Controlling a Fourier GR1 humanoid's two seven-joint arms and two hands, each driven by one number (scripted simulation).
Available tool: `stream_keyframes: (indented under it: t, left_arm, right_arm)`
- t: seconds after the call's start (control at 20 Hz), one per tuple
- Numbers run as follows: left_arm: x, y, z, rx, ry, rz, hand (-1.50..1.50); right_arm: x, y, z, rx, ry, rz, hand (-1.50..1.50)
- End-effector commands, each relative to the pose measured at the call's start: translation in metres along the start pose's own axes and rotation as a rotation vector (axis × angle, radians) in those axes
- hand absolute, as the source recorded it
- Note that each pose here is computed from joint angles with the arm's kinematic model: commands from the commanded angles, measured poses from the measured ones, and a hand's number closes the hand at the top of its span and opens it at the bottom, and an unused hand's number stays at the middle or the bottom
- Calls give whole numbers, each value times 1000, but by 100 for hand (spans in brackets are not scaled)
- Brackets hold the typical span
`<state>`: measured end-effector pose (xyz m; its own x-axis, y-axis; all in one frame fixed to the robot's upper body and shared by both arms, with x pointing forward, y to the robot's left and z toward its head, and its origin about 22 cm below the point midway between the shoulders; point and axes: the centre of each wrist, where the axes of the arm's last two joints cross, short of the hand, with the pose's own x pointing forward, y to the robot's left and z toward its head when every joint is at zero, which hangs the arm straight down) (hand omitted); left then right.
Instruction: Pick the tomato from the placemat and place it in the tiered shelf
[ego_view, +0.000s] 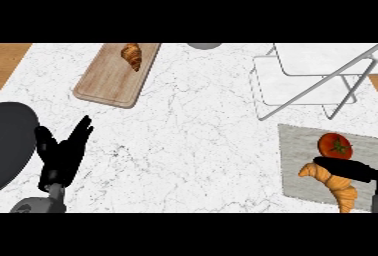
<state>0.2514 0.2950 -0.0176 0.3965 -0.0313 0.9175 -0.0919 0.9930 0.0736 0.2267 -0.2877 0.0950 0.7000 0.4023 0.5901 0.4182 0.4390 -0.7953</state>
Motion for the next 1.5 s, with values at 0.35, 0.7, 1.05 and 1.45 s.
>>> stream_keyframes:
  t: [0.35, 0.7, 1.05, 1.45]
  left_arm:
    - [-20, -11, 4, -23, 51, 20, 0]
    - [-6, 4, -4, -29, 49, 17, 0]
    - [-5, -20, -14, -12, 41, 18, 0]
    - [1, 9, -4, -5, 57, 21, 0]
  right_arm:
    - [6, 40, -11, 5, 167, 42, -150]
    - [6, 48, -30, -45, 204, 84, -150]
    - [2, 65, -35, -82, 165, 74, -150]
    - [-18, 74, -77, -88, 152, 61, -150]
